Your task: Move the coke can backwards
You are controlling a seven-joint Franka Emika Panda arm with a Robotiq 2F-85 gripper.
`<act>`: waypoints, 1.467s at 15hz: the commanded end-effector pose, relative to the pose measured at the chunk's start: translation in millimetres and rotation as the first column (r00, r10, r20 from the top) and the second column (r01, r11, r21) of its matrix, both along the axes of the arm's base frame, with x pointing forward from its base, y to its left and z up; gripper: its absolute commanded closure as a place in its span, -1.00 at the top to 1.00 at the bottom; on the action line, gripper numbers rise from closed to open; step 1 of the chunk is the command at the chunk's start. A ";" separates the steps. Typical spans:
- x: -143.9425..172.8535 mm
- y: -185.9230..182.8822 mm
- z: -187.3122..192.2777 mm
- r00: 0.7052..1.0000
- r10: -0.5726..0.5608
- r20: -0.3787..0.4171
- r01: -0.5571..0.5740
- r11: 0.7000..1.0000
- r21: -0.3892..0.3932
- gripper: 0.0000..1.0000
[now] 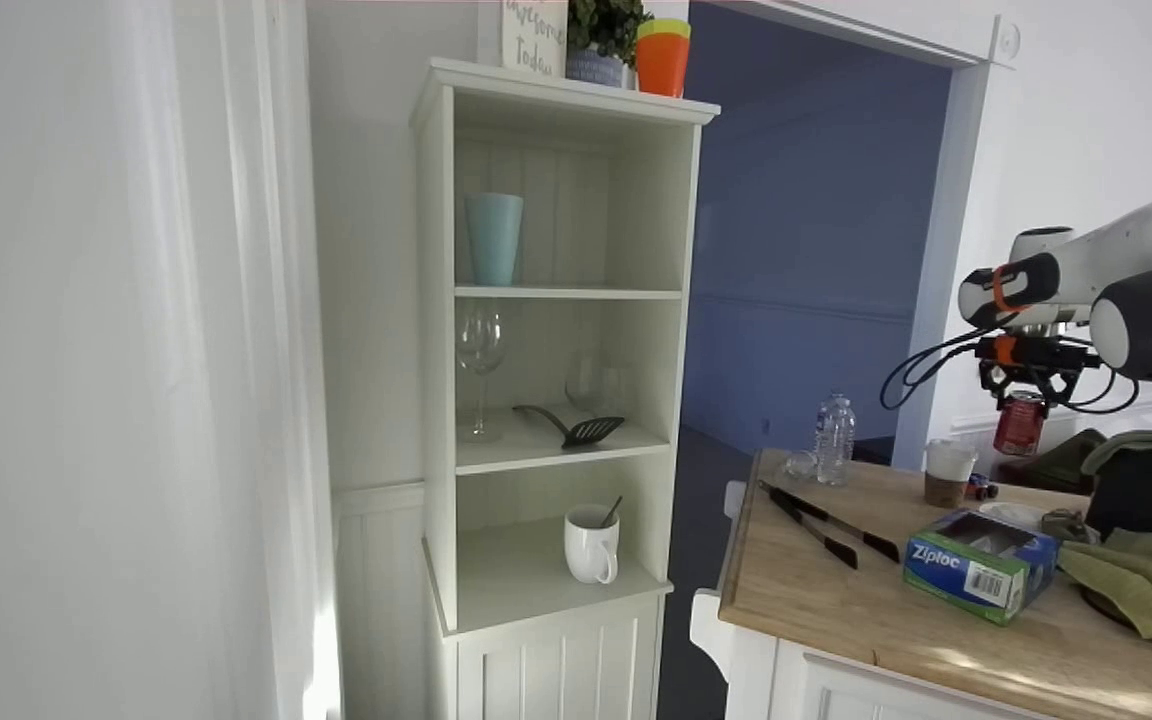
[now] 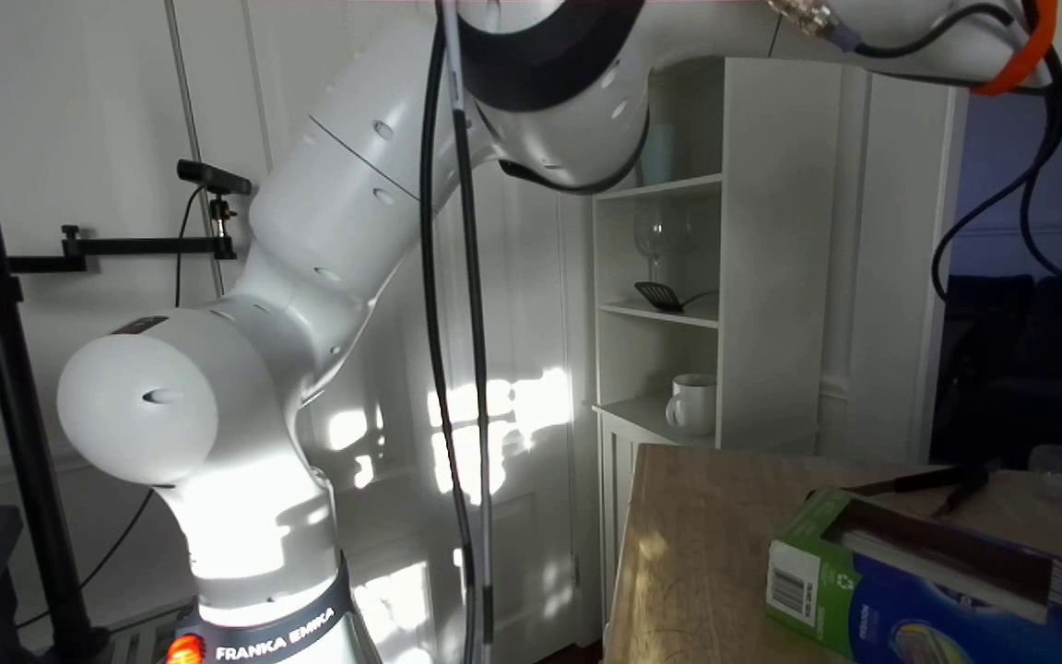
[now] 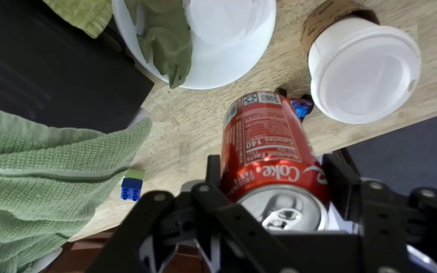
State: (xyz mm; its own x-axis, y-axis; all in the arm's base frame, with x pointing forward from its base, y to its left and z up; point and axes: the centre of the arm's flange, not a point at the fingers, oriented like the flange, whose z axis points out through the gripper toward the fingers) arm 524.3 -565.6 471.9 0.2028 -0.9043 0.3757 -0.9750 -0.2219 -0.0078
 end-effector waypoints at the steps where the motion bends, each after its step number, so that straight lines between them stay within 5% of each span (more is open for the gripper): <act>1: 9.8 -39.7 -13.3 0.995 -0.098 0.019 0.098 0.995 -0.007 -0.16; 8: -5.1 -83.3 -56.7 0.970 -0.241 0.020 0.241 0.971 0.004 -0.16; 17: 0.9 -93.0 -96.9 0.967 -0.254 -0.005 0.254 0.966 0.042 -0.16; 18: 2.2 -92.8 -97.7 0.968 -0.252 -0.007 0.252 0.967 0.043 0.72; 22: 5.4 -91.2 -93.2 0.969 -0.247 -0.013 0.248 0.968 0.048 1.00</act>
State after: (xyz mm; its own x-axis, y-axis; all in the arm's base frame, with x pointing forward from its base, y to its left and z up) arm 512.0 -634.1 369.0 -0.0101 -0.9420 0.3353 -0.9999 0.0118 0.0032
